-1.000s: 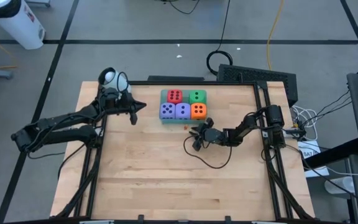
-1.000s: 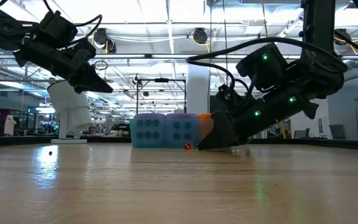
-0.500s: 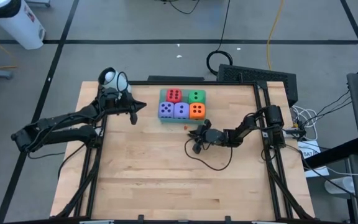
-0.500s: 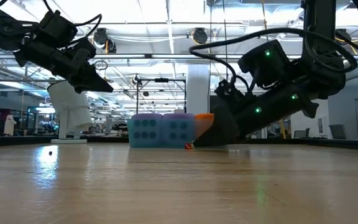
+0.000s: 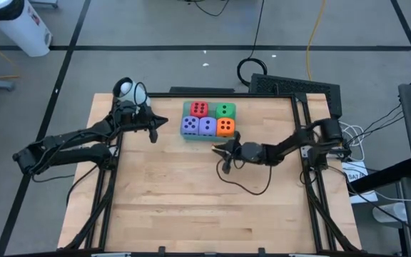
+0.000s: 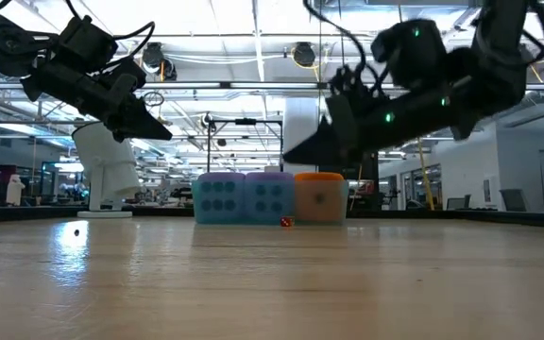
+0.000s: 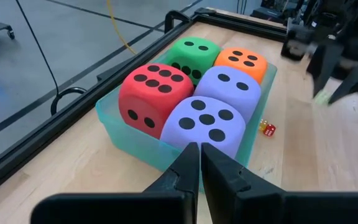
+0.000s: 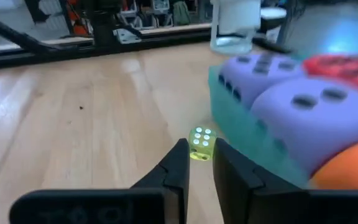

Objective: Pick & Place Dice
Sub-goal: Put the small green die into the blue bin, then put the small red die into the blue bin

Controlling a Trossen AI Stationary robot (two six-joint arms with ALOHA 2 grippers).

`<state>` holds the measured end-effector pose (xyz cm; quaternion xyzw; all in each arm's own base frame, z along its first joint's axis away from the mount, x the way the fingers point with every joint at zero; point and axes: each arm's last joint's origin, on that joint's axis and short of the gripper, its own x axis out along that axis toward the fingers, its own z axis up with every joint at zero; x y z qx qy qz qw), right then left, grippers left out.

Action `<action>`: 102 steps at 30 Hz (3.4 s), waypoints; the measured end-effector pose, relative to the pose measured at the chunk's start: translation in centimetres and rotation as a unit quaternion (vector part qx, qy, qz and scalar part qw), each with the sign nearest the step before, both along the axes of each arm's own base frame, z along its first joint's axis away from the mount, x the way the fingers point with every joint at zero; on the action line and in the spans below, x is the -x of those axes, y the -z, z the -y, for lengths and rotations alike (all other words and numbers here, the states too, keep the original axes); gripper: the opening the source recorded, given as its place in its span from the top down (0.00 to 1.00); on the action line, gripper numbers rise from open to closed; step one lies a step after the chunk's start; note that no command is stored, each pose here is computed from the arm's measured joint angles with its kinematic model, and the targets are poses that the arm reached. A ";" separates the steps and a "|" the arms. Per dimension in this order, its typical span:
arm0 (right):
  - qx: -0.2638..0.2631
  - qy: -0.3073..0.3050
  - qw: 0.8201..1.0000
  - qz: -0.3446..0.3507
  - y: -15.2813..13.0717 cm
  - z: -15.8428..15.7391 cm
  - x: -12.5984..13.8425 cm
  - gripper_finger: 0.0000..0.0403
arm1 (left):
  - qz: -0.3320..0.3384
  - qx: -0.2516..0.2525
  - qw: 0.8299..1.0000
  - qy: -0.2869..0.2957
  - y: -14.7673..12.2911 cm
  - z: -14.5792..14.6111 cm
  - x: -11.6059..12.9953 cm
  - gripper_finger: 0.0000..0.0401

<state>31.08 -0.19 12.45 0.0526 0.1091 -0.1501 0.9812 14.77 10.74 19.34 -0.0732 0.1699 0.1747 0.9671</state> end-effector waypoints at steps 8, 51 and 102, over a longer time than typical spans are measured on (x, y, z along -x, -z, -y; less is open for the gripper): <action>0.083 0.069 0.994 -0.025 -5.1 4.4 1.8 0.89 | 0.000 0.000 1.000 0.000 0.0 0.0 0.0 0.94; 0.041 0.059 0.994 -0.086 -8.6 16.4 -3.2 0.47 | 0.004 -0.015 1.000 0.005 -0.2 0.1 -0.2 0.94; 0.068 0.084 0.988 0.106 -4.6 2.3 16.2 1.00 | 0.062 -0.067 0.996 0.009 -3.5 3.3 4.2 0.94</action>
